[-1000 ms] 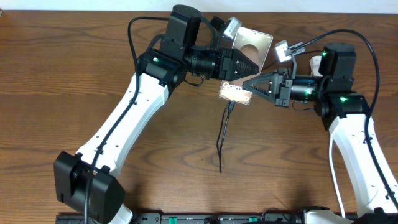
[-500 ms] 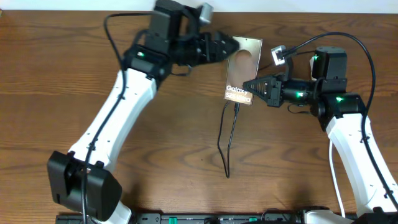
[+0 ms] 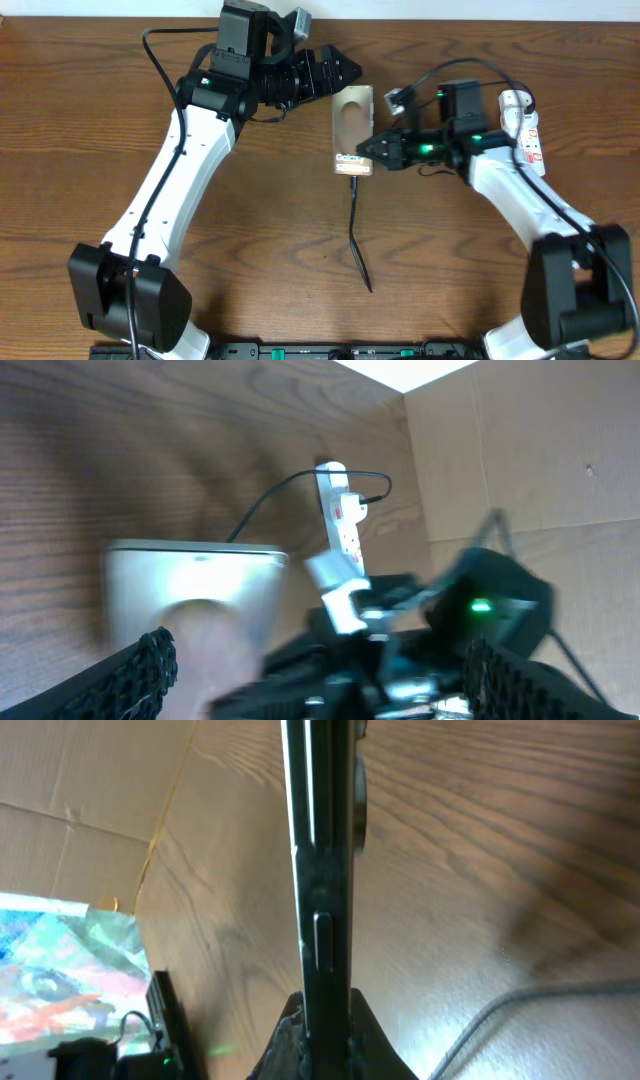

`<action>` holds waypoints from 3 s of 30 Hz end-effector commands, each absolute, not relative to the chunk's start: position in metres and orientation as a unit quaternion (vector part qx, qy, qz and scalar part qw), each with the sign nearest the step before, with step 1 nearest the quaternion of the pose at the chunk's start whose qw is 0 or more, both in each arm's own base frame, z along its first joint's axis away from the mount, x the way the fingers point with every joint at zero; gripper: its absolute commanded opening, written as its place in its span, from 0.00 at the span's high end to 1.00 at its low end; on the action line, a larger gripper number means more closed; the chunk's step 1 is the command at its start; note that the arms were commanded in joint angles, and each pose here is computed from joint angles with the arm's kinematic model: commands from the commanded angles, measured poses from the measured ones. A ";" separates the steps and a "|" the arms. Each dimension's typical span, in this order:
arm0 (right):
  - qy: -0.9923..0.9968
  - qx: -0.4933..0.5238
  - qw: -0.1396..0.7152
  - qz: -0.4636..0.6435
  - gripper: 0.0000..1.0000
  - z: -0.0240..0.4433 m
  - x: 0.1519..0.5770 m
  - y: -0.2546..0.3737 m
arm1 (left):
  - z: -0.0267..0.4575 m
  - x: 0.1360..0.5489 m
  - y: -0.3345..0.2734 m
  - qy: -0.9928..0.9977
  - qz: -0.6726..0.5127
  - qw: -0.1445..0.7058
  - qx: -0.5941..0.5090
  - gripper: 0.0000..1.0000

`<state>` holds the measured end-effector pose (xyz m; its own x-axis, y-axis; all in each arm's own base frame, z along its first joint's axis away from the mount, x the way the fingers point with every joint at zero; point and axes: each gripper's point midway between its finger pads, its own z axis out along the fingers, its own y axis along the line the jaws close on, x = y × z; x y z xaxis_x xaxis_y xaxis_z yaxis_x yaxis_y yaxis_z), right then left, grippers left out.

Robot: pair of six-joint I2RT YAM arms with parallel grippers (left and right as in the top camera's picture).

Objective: Plug charger to phone and switch on socket

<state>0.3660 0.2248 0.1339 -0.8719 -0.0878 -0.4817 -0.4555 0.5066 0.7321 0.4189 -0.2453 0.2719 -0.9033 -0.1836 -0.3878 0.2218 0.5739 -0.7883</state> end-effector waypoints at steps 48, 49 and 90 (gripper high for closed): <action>0.934 -0.078 0.189 0.291 0.41 0.099 0.445 0.233 | 0.279 0.421 -0.243 0.857 -0.460 0.230 0.012 0.07; 0.940 -0.076 0.195 0.271 0.40 0.106 0.451 0.223 | 0.279 0.421 -0.243 0.857 -0.460 0.230 0.012 0.07; 0.909 0.326 0.236 -0.110 0.01 0.133 0.441 -0.236 | 0.279 0.421 -0.243 0.857 -0.460 0.230 0.012 0.07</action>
<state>0.4550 -0.2269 0.1283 -0.7014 0.4995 -0.5084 0.6026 0.7965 -0.0488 0.4189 -0.2453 0.2718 -0.9033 -0.1837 -0.3876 0.2214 0.5742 -0.7882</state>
